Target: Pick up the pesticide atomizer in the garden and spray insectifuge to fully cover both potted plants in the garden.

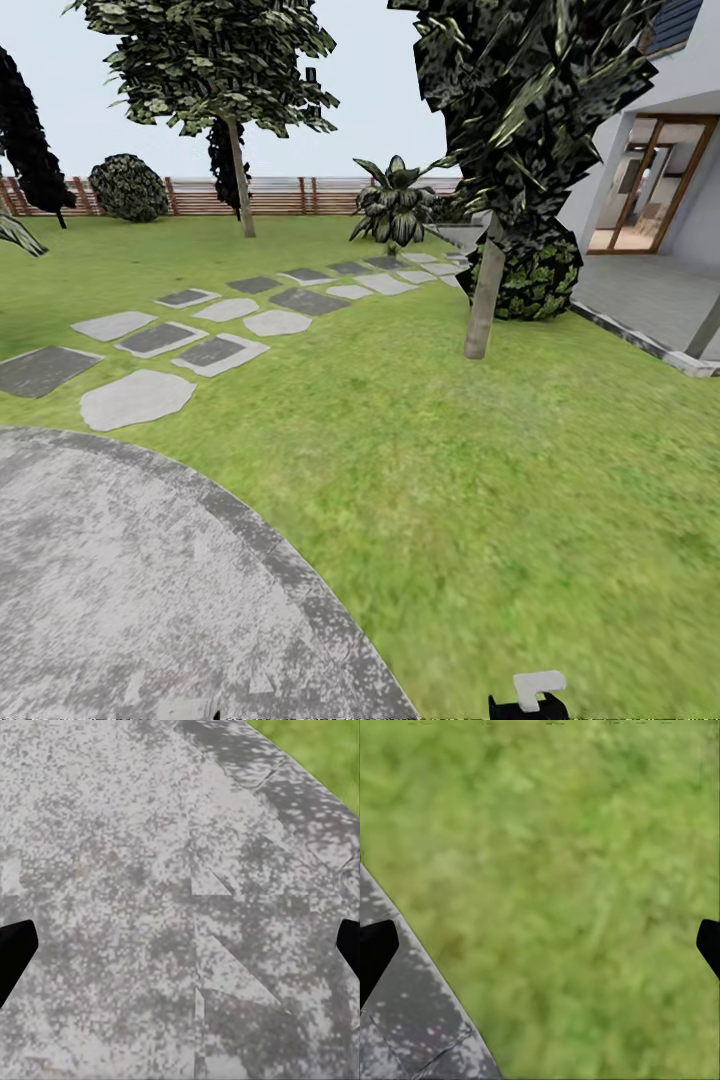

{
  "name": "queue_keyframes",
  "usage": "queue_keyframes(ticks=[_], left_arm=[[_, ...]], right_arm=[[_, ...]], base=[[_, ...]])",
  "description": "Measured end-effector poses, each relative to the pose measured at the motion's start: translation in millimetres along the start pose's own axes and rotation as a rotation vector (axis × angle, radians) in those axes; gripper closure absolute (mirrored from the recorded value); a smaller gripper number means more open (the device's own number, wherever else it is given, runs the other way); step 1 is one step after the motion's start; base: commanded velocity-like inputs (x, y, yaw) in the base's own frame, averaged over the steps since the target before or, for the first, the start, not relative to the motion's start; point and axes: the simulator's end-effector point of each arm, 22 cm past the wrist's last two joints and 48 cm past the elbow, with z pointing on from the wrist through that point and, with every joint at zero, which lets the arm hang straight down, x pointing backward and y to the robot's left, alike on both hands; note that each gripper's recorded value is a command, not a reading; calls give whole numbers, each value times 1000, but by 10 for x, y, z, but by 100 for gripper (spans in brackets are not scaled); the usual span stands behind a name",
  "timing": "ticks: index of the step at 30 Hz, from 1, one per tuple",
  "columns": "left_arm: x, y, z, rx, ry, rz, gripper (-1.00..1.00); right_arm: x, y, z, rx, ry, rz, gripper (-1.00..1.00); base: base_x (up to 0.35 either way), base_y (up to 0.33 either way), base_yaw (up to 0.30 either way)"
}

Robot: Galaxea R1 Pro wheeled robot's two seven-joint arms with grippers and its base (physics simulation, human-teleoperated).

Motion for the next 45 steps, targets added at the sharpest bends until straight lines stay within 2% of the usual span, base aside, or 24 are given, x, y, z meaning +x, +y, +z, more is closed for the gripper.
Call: queue_keyframes(ticks=[4,13,45], left_arm=[[79,2,57,-1,5,1,-100],[285,0,180,-1,20,3,-100],[913,-99,626,13,49,13,-100]], right_arm=[[-76,10,58,1,-64,14,-100],[27,5,191,8,-94,15,-100],[589,124,674,9,-77,6,-100]], base=[[0,0,0],[0,0,0],[0,0,21]])
